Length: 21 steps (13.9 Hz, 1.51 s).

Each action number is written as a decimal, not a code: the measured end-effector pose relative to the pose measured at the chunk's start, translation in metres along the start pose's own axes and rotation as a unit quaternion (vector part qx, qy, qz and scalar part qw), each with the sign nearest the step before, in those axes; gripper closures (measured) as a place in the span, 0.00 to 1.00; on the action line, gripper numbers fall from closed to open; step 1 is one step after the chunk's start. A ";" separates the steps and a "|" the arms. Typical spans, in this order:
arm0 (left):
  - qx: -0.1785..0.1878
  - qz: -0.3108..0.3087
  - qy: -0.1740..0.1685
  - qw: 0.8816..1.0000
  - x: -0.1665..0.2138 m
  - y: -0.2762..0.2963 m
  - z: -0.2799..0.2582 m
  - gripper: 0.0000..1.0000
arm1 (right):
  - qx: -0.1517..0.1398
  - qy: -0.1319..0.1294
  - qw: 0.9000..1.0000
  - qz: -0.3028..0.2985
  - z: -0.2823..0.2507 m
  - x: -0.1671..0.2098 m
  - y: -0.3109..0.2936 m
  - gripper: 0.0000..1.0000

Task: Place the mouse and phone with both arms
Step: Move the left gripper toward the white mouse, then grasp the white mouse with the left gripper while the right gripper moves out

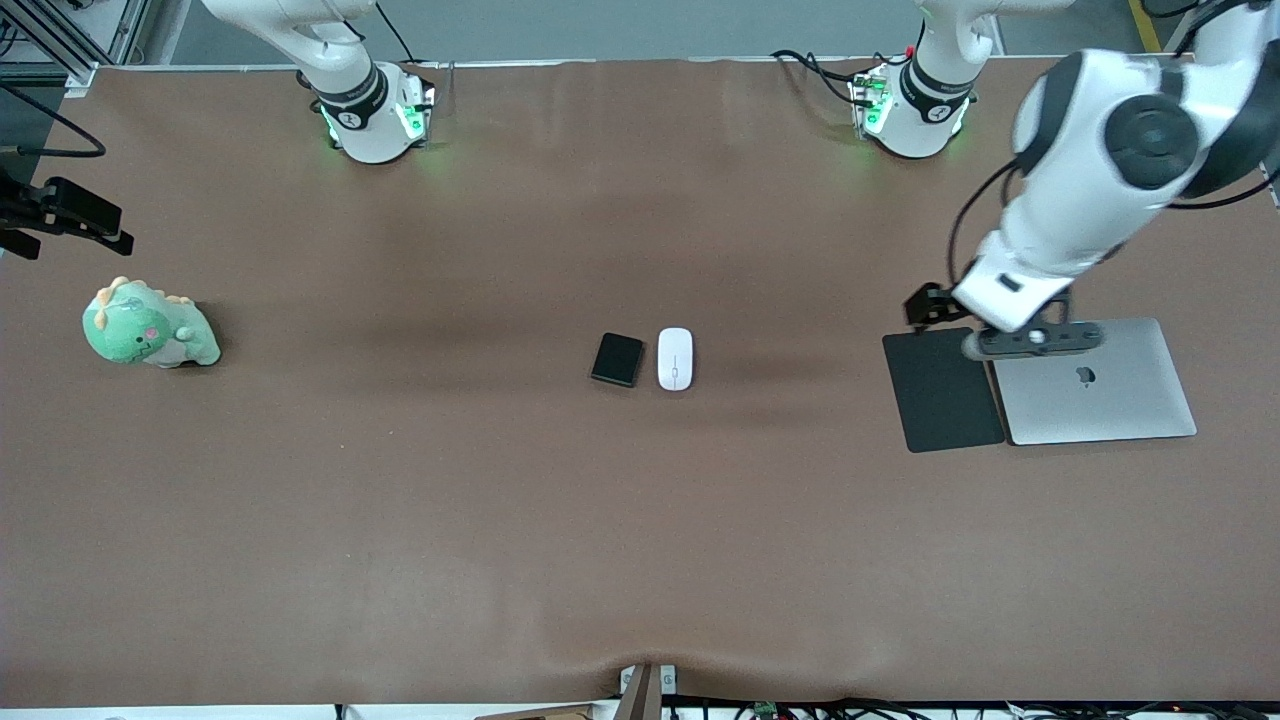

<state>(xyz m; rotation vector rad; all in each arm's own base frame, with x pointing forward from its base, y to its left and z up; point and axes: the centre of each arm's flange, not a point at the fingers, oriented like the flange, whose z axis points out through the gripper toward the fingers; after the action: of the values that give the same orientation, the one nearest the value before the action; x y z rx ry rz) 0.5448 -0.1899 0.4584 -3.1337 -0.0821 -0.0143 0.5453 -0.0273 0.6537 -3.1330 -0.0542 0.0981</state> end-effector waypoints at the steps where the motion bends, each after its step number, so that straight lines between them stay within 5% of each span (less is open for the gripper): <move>1: -0.004 -0.001 -0.003 1.000 -0.003 0.019 0.013 0.00 | 0.000 0.000 1.000 0.000 0.000 0.000 0.000 0.00; 8: -0.051 0.024 -0.009 0.998 -0.024 0.137 0.116 0.00 | 0.012 -0.001 1.000 -0.001 0.001 0.000 -0.002 0.00; 14: -0.006 0.013 0.006 1.000 -0.050 0.215 0.181 0.00 | 0.020 -0.031 0.999 -0.001 0.007 -0.006 -0.003 0.00; 21: -0.007 0.000 -0.005 1.000 -0.057 0.270 0.231 0.00 | 0.025 -0.079 0.997 -0.007 0.037 0.005 -0.011 0.00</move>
<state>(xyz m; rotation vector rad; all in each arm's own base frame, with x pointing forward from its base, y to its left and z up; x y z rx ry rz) 0.5037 -0.4613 0.2246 -3.1475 -0.0815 0.0023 0.5476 -0.0163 0.6169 -3.0676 -0.0734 0.3422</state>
